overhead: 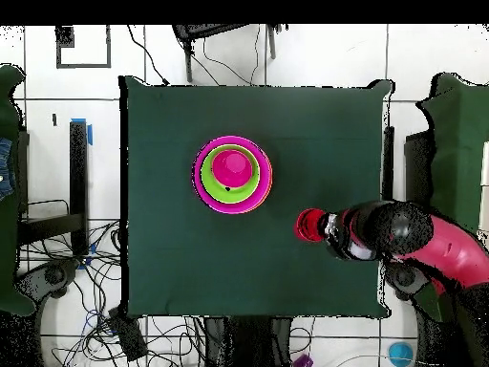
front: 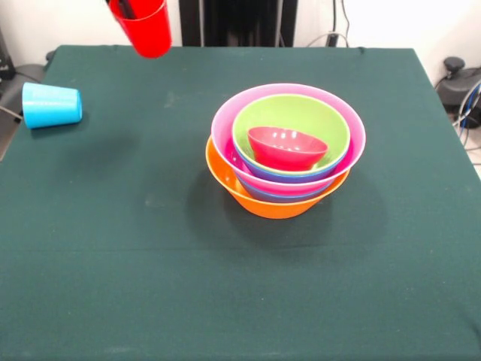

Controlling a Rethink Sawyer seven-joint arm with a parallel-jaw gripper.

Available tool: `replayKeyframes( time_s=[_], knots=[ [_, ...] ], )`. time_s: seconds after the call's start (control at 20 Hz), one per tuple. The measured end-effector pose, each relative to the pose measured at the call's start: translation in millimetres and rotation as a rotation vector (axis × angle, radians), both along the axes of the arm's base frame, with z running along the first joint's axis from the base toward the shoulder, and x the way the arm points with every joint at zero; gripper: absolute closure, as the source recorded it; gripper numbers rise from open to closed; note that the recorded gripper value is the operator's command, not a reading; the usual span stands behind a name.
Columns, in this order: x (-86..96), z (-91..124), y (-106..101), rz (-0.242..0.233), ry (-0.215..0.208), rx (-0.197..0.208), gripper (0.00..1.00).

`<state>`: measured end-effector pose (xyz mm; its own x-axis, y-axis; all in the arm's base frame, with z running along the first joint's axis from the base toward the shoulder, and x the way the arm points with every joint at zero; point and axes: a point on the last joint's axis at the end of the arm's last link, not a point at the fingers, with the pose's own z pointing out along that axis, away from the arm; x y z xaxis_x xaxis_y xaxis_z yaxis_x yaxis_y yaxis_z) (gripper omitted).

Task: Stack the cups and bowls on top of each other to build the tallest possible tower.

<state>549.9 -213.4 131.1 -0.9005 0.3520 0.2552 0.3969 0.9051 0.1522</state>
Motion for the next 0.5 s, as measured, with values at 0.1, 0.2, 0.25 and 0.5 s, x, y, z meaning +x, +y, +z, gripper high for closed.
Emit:
replayKeyframes(
  time_s=[0.1, 0.2, 0.25, 0.5],
  knots=[
    [6.3, 0.3, -5.6, -0.003, 0.01, 0.008, 1.0],
    [12.0, 0.8, -10.0, -0.006, 0.017, 0.016, 1.0],
    [15.4, 1.3, -12.8, -0.007, 0.02, 0.021, 1.0],
    [29.5, 1.6, -25.5, -0.02, 0.003, 0.036, 1.0]
  ],
)
